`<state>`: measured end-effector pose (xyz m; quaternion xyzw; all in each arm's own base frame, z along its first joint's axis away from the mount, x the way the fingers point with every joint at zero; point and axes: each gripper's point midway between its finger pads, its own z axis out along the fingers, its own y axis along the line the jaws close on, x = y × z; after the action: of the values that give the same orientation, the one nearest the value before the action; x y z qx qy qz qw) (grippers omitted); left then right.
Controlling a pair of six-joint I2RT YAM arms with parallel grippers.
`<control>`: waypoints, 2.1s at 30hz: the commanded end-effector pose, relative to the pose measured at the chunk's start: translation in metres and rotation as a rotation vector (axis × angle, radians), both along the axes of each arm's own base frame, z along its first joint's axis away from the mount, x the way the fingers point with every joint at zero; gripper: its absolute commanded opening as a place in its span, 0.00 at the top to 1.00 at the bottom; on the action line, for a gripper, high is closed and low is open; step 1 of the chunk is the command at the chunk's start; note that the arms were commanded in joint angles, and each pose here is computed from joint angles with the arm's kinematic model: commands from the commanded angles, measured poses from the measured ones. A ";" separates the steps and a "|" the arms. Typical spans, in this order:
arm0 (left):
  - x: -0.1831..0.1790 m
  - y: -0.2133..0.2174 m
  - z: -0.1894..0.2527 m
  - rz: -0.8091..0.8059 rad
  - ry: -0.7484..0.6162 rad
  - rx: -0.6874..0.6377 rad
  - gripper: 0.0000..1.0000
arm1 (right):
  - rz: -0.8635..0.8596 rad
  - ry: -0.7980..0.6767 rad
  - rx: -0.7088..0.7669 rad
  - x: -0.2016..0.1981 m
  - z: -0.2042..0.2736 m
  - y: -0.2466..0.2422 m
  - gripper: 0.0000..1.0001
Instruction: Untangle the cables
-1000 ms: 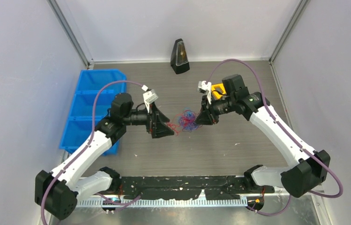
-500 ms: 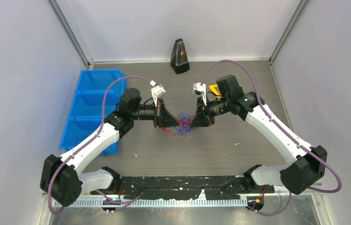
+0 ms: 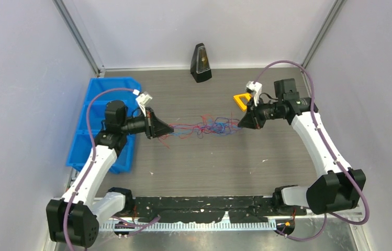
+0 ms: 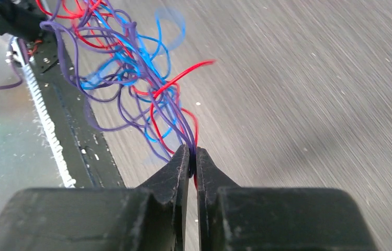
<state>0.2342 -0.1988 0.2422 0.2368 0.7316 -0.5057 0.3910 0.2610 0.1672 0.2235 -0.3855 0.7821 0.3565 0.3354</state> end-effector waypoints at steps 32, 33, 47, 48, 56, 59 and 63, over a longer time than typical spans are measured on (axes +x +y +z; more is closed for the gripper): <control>0.052 0.101 -0.083 0.306 0.179 0.418 1.00 | -0.549 0.023 -0.418 0.050 -0.055 -0.250 0.95; 0.054 0.107 -0.086 0.322 0.174 0.447 1.00 | -0.561 0.010 -0.428 0.053 -0.054 -0.255 0.95; 0.036 0.010 -0.068 0.039 0.117 0.364 1.00 | -0.413 0.102 -0.297 0.049 -0.060 -0.195 0.95; 0.033 -0.004 -0.064 0.010 0.127 0.345 1.00 | -0.402 0.112 -0.288 0.048 -0.061 -0.187 0.89; 0.038 0.003 -0.061 0.006 0.186 0.360 0.26 | -0.266 0.099 -0.277 0.047 -0.049 -0.128 0.04; 0.032 0.024 -0.073 0.056 0.226 0.347 0.23 | -0.216 0.068 -0.267 0.043 -0.046 -0.092 0.04; 0.019 0.029 -0.098 0.076 0.272 0.349 0.27 | -0.127 0.055 -0.237 0.042 -0.057 -0.035 0.05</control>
<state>0.2725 -0.1704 0.1588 0.2076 0.8628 -0.3727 0.2714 0.3000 0.0865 0.1567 -0.3487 0.8705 0.2302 0.2599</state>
